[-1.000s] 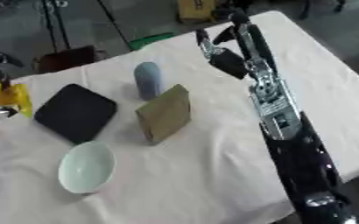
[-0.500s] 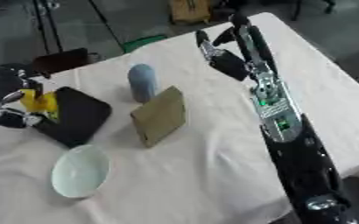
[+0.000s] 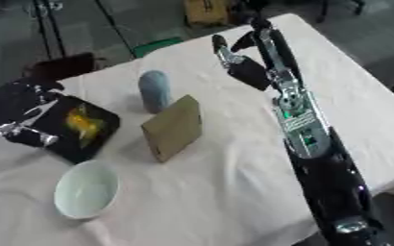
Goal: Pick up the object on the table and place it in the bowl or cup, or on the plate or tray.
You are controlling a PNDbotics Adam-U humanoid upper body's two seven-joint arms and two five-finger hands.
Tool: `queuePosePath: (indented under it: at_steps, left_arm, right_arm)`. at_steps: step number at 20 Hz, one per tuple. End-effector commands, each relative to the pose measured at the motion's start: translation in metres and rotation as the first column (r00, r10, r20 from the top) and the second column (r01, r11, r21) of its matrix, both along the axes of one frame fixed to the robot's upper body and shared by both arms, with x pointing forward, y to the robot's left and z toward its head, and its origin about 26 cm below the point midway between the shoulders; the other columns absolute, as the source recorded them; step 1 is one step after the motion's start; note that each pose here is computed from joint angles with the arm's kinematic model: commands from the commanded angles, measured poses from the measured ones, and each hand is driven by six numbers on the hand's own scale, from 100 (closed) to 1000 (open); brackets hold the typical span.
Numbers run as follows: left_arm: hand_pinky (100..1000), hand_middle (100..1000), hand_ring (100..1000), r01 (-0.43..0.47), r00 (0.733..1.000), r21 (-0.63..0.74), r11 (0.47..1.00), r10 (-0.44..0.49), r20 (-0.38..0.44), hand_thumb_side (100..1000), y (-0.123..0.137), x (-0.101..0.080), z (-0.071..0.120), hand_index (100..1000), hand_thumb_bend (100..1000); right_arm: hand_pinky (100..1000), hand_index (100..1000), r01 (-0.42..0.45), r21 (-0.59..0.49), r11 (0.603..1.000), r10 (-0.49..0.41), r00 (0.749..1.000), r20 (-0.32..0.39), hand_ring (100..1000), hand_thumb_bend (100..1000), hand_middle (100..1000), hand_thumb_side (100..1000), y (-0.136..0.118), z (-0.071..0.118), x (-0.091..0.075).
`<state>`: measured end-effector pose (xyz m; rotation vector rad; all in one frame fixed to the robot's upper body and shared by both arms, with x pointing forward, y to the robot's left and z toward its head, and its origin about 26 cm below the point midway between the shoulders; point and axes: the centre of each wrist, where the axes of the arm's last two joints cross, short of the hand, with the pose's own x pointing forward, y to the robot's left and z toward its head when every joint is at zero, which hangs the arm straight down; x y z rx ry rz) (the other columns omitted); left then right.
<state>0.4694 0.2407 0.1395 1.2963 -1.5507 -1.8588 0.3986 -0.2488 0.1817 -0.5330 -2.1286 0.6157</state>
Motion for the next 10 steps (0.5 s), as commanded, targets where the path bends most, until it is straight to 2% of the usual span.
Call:
queuePosePath:
  at_steps: [1,3,5,7,8,10]
  left_arm:
    - [904,862,868,-0.033,0.993,-0.039,0.999,0.037,0.108,405,0.021,-0.003,0.032,855,624]
    - [890,868,865,-0.018,0.986,-0.178,0.984,0.047,0.159,399,0.031,-0.012,0.048,847,583]
    - [854,876,855,0.041,0.976,-0.405,0.914,0.05,0.214,447,0.043,-0.024,0.065,846,516]
    - [837,876,849,0.104,0.973,-0.614,0.783,0.049,0.226,477,0.053,-0.038,0.076,846,493]
    - [811,875,839,0.125,0.975,-0.714,0.689,0.046,0.215,531,0.058,-0.044,0.078,852,473]
    - [797,879,837,0.151,0.984,-0.853,0.5,0.006,0.178,578,0.068,-0.059,0.081,856,472]
  right_arm:
    - [693,858,0.004,-0.005,1.0,-0.003,0.999,0.033,567,309,800,535,-0.002,0.011,0.0]
    - [693,858,0.009,-0.004,1.0,-0.009,0.999,0.033,567,297,800,539,-0.003,0.011,-0.001]
    - [693,858,0.017,-0.002,1.0,-0.017,0.999,0.033,567,302,800,537,-0.005,0.011,-0.001]
    - [693,858,0.022,0.0,1.0,-0.022,0.999,0.033,567,302,800,538,-0.006,0.011,-0.001]
    - [692,858,0.025,0.001,1.0,-0.025,0.999,0.034,567,304,800,537,-0.007,0.01,-0.001]
    - [692,858,0.029,0.003,1.0,-0.029,0.999,0.033,567,305,800,537,-0.008,0.01,-0.001]
